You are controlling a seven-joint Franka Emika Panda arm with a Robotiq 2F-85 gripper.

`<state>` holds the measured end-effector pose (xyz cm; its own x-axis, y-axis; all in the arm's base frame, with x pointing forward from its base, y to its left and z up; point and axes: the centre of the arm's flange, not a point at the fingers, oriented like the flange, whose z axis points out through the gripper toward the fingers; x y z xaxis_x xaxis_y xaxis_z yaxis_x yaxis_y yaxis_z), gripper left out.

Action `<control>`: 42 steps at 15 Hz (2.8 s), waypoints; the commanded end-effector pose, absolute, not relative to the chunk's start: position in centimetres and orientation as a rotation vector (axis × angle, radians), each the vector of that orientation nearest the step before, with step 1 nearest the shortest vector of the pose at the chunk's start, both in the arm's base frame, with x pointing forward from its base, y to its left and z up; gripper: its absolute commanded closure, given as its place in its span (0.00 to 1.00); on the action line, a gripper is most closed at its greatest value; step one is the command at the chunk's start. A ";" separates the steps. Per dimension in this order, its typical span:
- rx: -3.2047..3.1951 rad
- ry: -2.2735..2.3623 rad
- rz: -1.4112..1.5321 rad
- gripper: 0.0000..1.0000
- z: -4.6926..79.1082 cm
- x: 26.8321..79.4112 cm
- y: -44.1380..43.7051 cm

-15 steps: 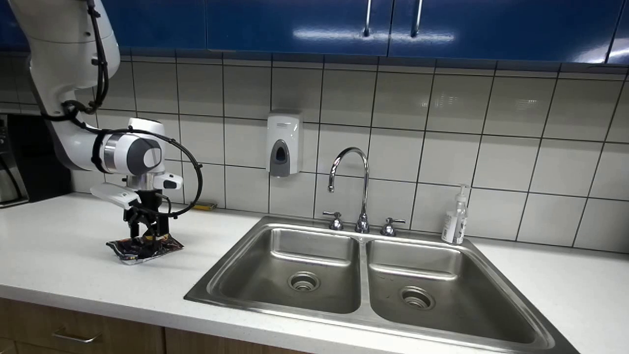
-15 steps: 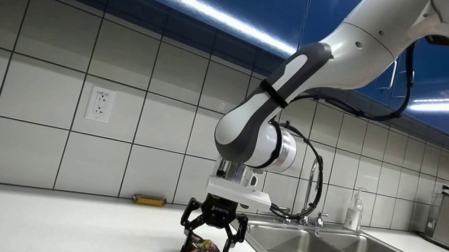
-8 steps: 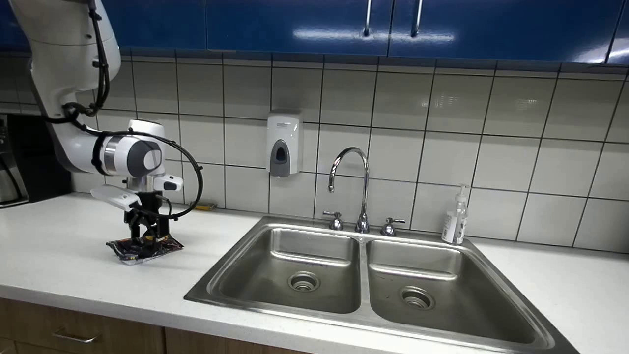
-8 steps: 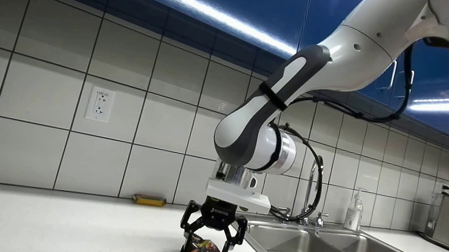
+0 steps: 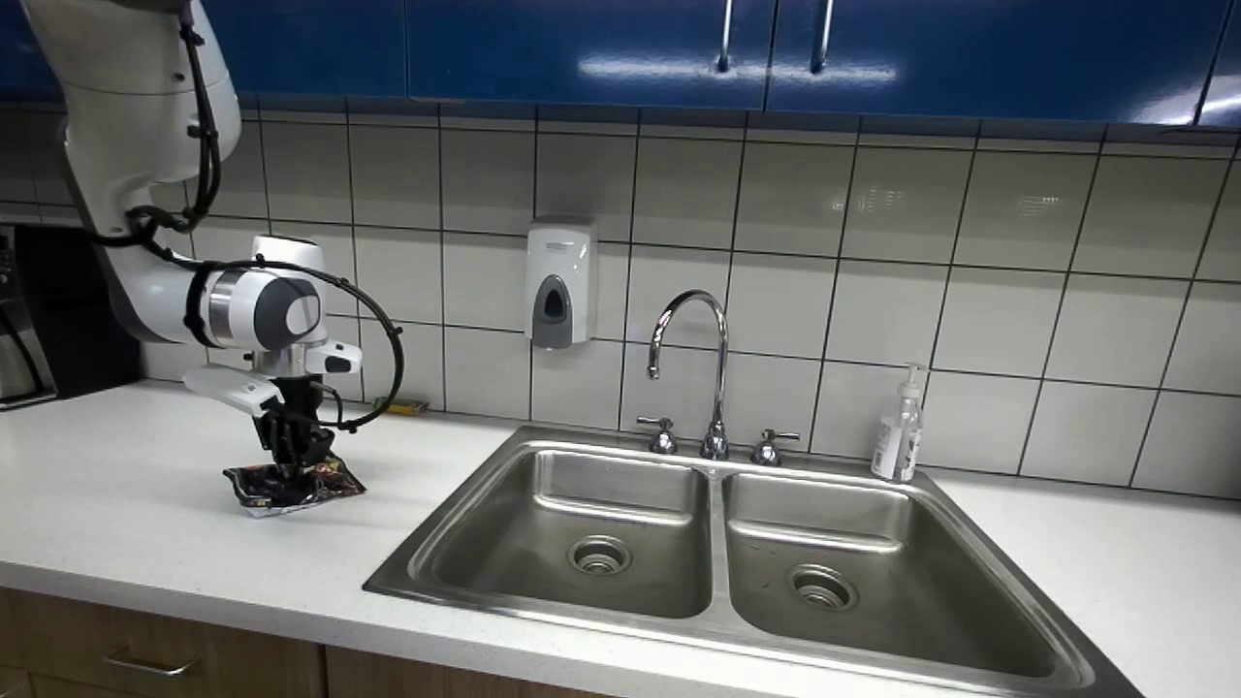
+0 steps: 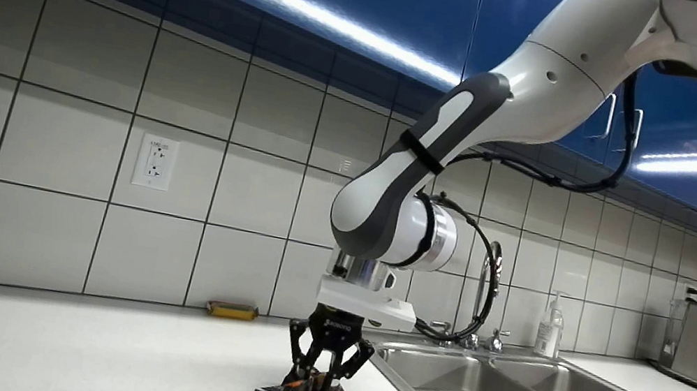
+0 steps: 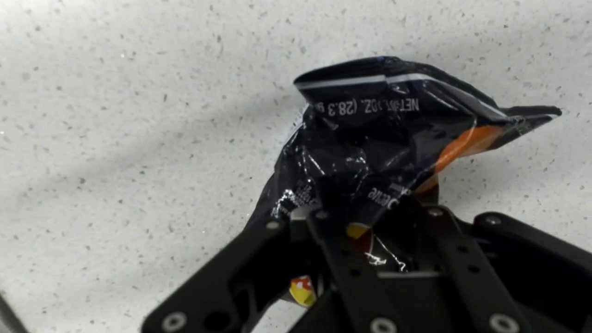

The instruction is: Put the black packet inside the left sink

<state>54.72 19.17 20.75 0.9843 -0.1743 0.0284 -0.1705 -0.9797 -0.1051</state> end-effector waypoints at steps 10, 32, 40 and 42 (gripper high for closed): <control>-3.077 0.192 -0.118 1.00 23.0 55.5 18.5; -3.190 0.538 -0.100 1.00 25.0 52.9 -5.4; -3.221 0.604 -0.069 1.00 23.1 53.0 -13.4; -3.231 0.614 -0.052 1.00 22.1 53.1 -14.9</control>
<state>52.42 -12.72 22.99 0.9224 -0.3804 0.0675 -0.3859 -0.9153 0.1151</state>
